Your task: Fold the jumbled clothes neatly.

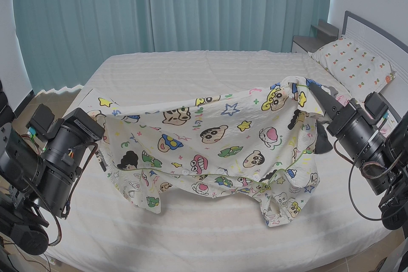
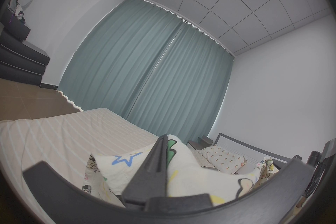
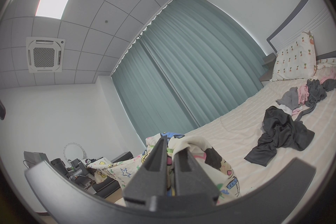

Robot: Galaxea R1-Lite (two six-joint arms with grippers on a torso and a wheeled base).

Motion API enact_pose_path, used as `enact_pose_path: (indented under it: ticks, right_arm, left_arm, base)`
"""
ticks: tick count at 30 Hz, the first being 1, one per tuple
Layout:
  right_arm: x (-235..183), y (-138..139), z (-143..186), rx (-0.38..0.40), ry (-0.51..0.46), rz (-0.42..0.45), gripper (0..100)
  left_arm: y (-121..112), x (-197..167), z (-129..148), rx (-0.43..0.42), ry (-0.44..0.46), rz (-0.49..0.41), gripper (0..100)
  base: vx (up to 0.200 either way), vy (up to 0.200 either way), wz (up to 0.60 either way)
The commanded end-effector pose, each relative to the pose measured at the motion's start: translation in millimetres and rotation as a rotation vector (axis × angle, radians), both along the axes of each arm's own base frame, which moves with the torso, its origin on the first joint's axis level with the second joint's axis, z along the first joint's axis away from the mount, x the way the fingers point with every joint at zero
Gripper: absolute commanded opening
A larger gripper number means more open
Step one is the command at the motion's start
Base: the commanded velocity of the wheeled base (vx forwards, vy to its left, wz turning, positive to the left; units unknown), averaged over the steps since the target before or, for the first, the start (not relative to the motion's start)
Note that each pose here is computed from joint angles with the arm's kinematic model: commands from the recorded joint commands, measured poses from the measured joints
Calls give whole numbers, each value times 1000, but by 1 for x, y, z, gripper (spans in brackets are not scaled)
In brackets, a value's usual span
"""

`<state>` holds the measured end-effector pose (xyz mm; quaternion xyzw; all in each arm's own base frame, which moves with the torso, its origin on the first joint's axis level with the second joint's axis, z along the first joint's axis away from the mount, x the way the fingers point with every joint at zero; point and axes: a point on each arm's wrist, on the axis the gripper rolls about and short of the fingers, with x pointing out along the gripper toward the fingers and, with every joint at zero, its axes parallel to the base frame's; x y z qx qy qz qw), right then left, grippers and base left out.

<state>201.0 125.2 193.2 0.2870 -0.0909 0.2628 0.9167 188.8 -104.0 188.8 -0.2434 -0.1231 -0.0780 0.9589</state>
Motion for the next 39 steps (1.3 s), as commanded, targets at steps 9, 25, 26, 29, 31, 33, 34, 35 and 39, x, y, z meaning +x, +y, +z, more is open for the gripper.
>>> enact_pose_path:
  ticks: [9,25,26,29,31,33,34,35,39]
  right_arm:
    - [-1,-1,2,6,-10,0,0]
    - [-7,-1,1,0,-10,16,0]
    - [-8,-1,2,3,-15,19,0]
    - [-11,-2,5,9,-26,23,0]
    - [-13,-3,7,13,-34,28,0]
    - [-14,-3,9,13,-41,26,0]
    - [-15,-3,9,14,-42,26,0]
    - [-17,-5,12,20,-53,27,0]
    - [-26,-8,21,37,-94,36,0]
  left_arm:
    - [0,0,1,-10,-13,-1,0]
    - [0,-3,-4,20,5,-5,0]
    - [0,-3,-4,20,5,-5,0]
    - [0,-3,-3,20,1,-4,0]
    - [0,-4,-3,19,-1,-6,0]
    - [0,-4,-2,19,-3,-4,0]
    - [0,-4,-2,18,-5,-4,0]
    - [1,-5,0,14,-11,-5,0]
    - [5,-12,7,25,-45,5,0]
  base:
    - [0,111,0]
    - [-113,0,0]
    - [-200,0,0]
    - [-200,0,0]
    - [-200,0,0]
    - [-200,0,0]
    - [-200,0,0]
    - [-200,0,0]
    - [-200,0,0]
